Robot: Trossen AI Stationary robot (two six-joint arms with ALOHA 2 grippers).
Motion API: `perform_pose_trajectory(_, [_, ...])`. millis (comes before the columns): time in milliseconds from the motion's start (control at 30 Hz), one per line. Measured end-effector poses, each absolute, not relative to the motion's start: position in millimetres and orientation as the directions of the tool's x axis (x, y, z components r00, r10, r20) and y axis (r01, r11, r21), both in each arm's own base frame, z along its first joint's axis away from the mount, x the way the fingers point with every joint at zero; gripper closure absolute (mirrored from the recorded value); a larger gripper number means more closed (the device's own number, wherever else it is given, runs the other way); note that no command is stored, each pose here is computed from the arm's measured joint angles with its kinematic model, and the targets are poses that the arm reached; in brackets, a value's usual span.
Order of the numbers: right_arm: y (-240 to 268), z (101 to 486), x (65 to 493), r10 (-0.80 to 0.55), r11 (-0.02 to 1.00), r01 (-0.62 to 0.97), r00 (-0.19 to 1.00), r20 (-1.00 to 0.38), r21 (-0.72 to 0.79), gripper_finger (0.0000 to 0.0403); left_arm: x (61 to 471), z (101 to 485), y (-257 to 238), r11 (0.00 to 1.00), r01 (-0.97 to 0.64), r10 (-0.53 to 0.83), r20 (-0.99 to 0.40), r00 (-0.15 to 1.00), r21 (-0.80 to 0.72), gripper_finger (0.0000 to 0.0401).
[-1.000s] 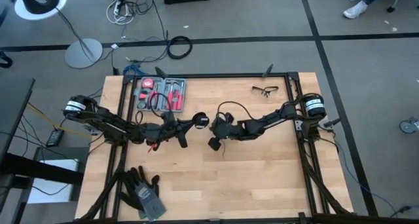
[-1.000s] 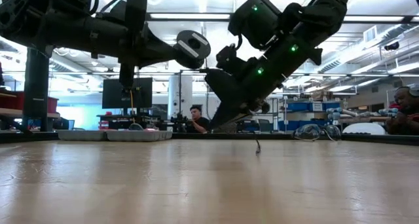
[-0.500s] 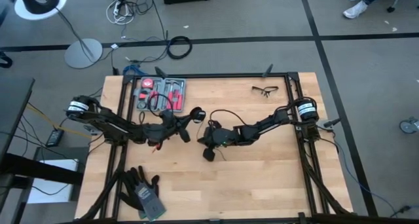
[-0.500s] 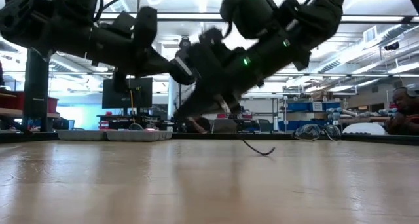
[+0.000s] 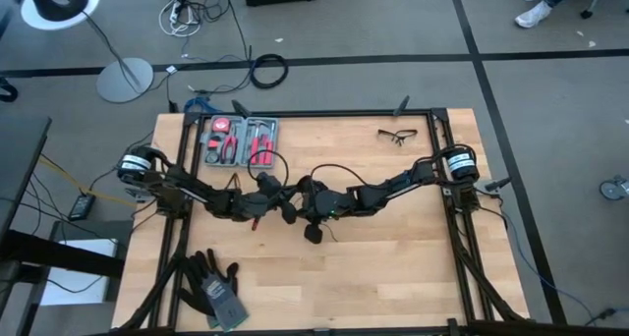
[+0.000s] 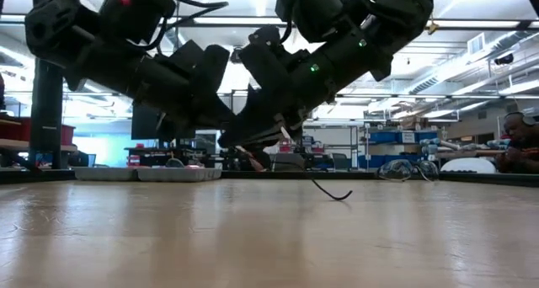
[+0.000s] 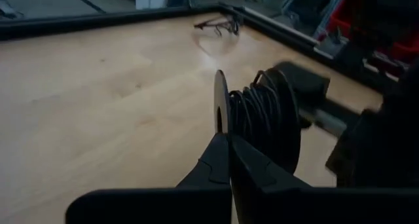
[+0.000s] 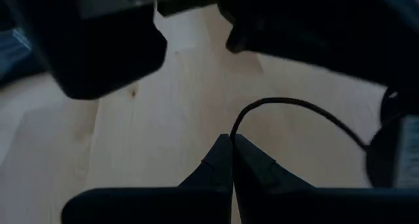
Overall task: Coil cords
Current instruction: Coil the black wire on the black spool
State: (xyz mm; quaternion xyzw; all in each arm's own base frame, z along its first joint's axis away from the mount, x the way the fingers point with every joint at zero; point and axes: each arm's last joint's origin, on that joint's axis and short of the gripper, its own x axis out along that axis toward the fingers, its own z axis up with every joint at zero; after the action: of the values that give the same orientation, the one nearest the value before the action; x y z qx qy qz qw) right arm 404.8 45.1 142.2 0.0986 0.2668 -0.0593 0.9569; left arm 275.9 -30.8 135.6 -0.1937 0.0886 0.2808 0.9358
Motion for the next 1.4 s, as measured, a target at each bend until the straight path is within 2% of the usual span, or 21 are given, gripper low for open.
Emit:
perform_pose_trajectory(200, [40, 157, 401, -0.069, 0.979, 0.158, 0.856, -0.512, 0.132, 0.0403, 274, 129, -33, 0.785, -0.535, 0.430, -0.347, 0.833, -0.312, 0.0401])
perform_pose_trajectory(633, [24, 186, 383, -0.107, 0.976, 0.197, 0.807, -0.580, 0.094, 0.0403, 272, 124, -35, 0.802, -0.514, 0.385, -0.395, 0.834, -0.305, 0.0401])
perform_pose_trajectory(867, [13, 196, 364, -0.232, 0.949, 0.315, 0.701, -0.674, 0.000, 0.0403, 274, 126, -37, 0.811, -0.482, 0.348, -0.389, 0.853, -0.331, 0.0401])
perform_pose_trajectory(1100, [11, 189, 359, -0.270, 0.939, 0.342, 0.646, -0.714, -0.046, 0.0401, 277, 134, -38, 0.827, -0.416, 0.303, -0.324, 0.896, -0.378, 0.0401])
perform_pose_trajectory(1400, [22, 166, 347, -0.241, 0.947, 0.321, 0.637, -0.732, -0.032, 0.0373, 279, 138, -39, 0.830, -0.391, 0.296, -0.280, 0.913, -0.398, 0.0401])
